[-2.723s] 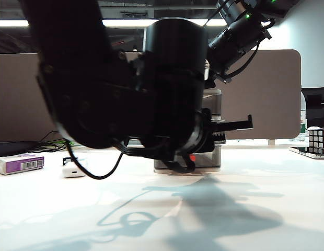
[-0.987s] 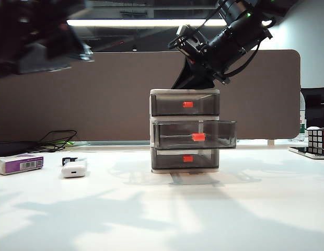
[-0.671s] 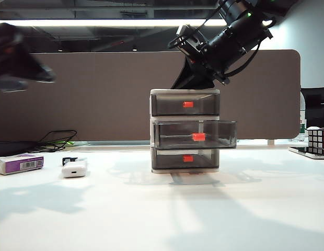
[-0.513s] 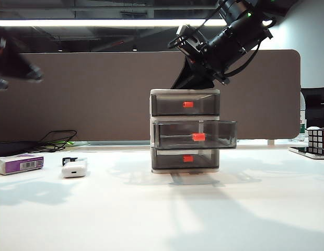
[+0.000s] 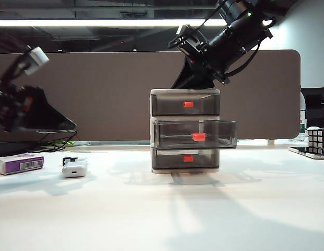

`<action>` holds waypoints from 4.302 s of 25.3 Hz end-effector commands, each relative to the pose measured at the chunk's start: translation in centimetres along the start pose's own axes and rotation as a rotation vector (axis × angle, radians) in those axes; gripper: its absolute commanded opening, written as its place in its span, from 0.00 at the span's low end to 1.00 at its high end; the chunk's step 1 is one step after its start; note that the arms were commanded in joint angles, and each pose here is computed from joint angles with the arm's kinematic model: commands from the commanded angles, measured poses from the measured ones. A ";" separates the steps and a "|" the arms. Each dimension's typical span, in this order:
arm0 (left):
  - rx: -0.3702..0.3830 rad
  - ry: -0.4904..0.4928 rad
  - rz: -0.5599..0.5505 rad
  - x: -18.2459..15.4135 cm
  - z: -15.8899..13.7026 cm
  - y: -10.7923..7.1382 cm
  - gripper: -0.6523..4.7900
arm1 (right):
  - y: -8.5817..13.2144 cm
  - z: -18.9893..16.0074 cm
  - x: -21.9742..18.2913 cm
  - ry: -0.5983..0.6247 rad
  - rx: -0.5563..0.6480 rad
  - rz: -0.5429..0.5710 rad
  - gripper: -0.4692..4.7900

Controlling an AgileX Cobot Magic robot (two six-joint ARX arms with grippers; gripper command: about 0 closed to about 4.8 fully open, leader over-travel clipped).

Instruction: Open the second layer of the drawer on the table, pick up the earphone case on the table and put it in, and finally close the drawer.

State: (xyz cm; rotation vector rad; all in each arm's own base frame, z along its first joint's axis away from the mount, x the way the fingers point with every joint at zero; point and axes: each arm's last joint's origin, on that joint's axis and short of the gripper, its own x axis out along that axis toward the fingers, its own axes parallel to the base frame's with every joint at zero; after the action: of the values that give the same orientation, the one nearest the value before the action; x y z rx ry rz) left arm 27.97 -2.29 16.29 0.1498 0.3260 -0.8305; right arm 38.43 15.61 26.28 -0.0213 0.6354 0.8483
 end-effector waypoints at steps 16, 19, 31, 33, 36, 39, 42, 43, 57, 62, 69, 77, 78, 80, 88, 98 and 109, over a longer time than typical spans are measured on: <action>0.082 0.210 -0.136 4.5 -2.4 3.5 0.91 | -0.2 -1.9 0.6 0.129 0.066 -0.017 0.08; 0.062 0.232 -0.158 5.1 -2.9 4.0 0.91 | -0.2 -1.9 0.6 0.129 0.066 -0.017 0.08; 0.119 0.220 -0.226 5.8 -3.1 3.7 0.84 | -0.2 -1.9 0.6 0.128 0.065 -0.019 0.08; 0.124 0.222 -0.239 6.1 -3.1 3.4 0.84 | -0.2 -1.9 0.6 0.128 0.065 -0.018 0.08; 0.139 0.229 -0.248 6.5 -3.2 3.1 0.84 | -0.2 -1.9 0.6 0.129 0.065 -0.017 0.08; 0.150 0.257 -0.235 6.8 -3.4 2.9 0.83 | -0.2 -1.9 0.6 0.130 0.066 -0.018 0.08; 0.154 0.267 -0.229 6.9 -3.4 2.8 0.74 | -0.2 -1.9 0.6 0.133 0.067 -0.018 0.08; 0.156 0.271 -0.224 7.0 -3.4 2.8 0.72 | -0.2 -1.9 0.6 0.134 0.068 -0.017 0.08; 0.139 0.257 -0.191 6.3 -1.9 2.7 0.33 | -0.2 -2.1 0.6 0.150 0.076 -0.016 0.08; 0.197 0.207 -0.169 4.7 1.6 1.8 0.33 | -0.2 -2.1 0.6 0.151 0.076 -0.016 0.08; 0.326 0.099 -0.205 2.3 7.7 -2.6 0.33 | -0.2 -2.1 0.6 0.148 0.076 -0.016 0.08; 0.404 -0.056 -0.322 3.6 11.5 -8.5 0.33 | -0.2 -2.1 0.5 0.152 0.078 -0.015 0.08; 0.421 -0.071 -0.325 4.1 11.8 -9.3 0.33 | -0.2 -2.1 0.5 0.154 0.079 -0.015 0.08; 0.445 -0.145 -0.304 5.8 12.6 -11.4 0.33 | -0.1 -2.3 0.5 0.166 0.085 -0.013 0.08; 0.361 -0.136 -0.321 10.0 11.7 -12.0 0.33 | -0.1 -2.3 0.5 0.173 0.090 -0.005 0.08; 0.347 -0.136 -0.258 11.8 11.4 -12.0 0.59 | 0.0 -2.3 0.5 0.168 0.091 0.032 0.08; 0.338 -0.125 -0.218 11.7 11.5 -11.9 0.68 | 0.0 -2.3 0.5 0.167 0.090 0.036 0.08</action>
State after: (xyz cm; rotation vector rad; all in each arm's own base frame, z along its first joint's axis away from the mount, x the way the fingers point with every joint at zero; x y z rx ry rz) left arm 29.09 -21.42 22.67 0.3898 0.0899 -1.1099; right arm 38.11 15.49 26.32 -0.0023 0.6723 0.8834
